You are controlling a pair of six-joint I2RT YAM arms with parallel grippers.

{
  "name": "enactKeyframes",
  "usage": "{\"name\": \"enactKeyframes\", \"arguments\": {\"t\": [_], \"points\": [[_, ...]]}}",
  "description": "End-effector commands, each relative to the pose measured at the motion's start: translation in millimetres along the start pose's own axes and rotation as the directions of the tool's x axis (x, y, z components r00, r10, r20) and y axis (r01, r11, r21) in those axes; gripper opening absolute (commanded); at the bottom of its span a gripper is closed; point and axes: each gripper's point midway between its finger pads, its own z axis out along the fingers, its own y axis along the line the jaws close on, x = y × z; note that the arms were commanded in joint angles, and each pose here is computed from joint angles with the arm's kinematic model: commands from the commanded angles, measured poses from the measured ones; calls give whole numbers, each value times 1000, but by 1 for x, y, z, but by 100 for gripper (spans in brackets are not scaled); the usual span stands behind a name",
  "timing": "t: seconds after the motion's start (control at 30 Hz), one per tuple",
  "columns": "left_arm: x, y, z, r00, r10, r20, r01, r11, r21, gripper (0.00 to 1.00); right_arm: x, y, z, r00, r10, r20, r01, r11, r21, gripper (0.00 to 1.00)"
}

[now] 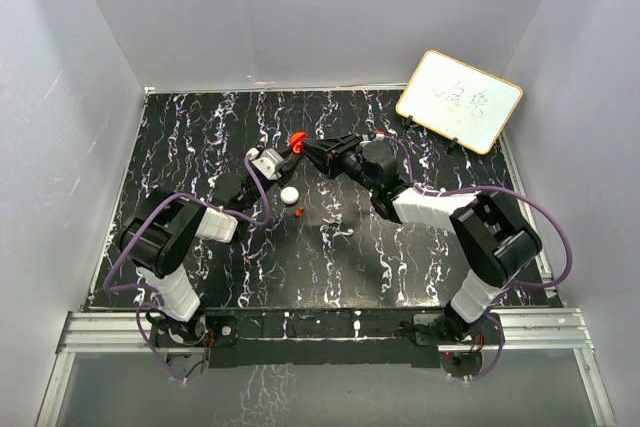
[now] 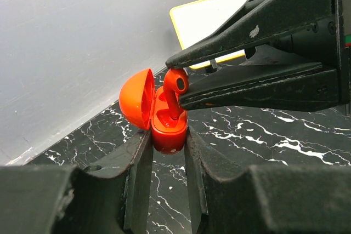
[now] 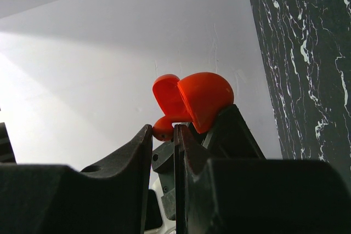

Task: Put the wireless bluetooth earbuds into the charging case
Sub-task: Place the earbud in the charging case.

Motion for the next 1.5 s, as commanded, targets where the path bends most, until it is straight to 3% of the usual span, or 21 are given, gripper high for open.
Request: {"name": "enactKeyframes", "arguments": {"t": [0.0, 0.7, 1.07, 1.47], "points": [[-66, 10, 2, 972, 104, 213, -97, 994, -44, 0, 1, 26, -7, 999, -21, 31, 22, 998, -52, 0], [-67, 13, 7, 969, 116, 216, -105, 993, -62, 0, -2, 16, -2, 999, -27, 46, 26, 1000, 15, 0], [-66, 13, 9, 968, 129, 214, -116, 991, -72, 0, 1, 11, 1, 999, -14, 40, 13, 999, 42, 16], [-65, 15, 10, 967, 143, 212, -128, 988, -83, 0, 2, 5, 1, 999, -2, 44, -1, 998, 56, 27]]}}
